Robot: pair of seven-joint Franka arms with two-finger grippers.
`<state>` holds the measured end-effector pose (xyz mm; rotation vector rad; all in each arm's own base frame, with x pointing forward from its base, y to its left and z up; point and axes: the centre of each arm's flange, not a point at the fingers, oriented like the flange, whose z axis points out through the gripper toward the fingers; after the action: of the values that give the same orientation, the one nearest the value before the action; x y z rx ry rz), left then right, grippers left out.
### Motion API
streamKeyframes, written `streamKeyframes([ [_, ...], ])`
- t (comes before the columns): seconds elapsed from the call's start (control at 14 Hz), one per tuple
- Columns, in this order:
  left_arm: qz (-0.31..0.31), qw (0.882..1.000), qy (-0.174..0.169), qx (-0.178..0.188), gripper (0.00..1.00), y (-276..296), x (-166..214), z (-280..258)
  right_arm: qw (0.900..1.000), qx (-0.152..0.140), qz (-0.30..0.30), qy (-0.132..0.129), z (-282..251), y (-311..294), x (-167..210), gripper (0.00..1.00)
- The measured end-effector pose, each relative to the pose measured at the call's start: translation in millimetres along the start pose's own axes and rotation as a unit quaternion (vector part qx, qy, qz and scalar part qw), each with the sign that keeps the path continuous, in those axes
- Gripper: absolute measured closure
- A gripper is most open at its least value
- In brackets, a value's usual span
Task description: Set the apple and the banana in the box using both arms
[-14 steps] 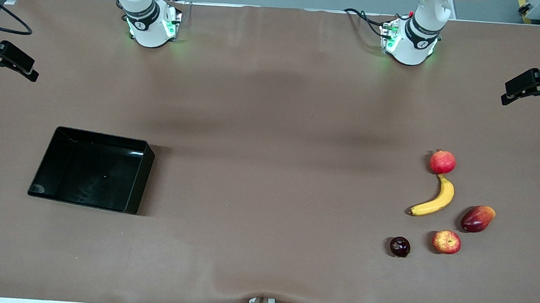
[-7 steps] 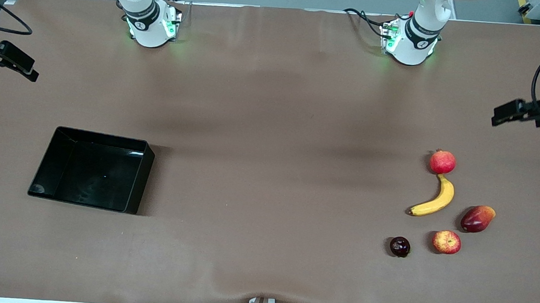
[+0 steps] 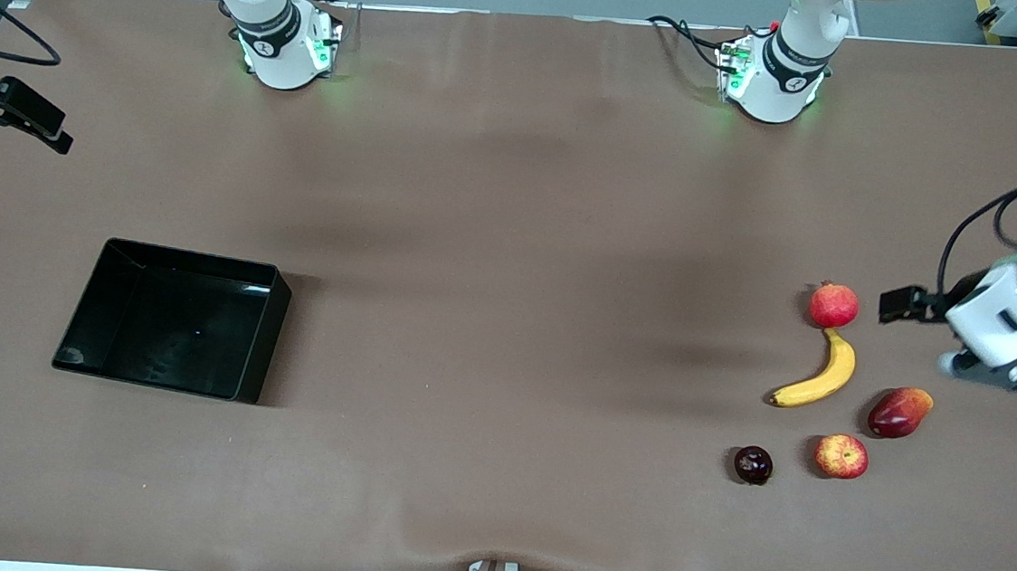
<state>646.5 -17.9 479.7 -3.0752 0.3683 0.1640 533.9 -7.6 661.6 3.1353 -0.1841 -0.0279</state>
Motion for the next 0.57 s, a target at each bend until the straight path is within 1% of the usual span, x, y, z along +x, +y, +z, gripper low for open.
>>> streamKeyframes([
  [0.29, 0.095, 0.995, 0.006, -0.001, 0.0, -15.8, 20.0, 38.7, 1.0, 0.0, 0.0, 0.0, 0.0, 0.0, 0.0, 0.0],
  [0.57, 0.188, 0.982, 0.035, 0.009, 0.0, -44.9, 36.3, 69.4, 1.0, 0.0, 0.0, 0.0, 0.0, 0.0, 0.0, 0.0],
])
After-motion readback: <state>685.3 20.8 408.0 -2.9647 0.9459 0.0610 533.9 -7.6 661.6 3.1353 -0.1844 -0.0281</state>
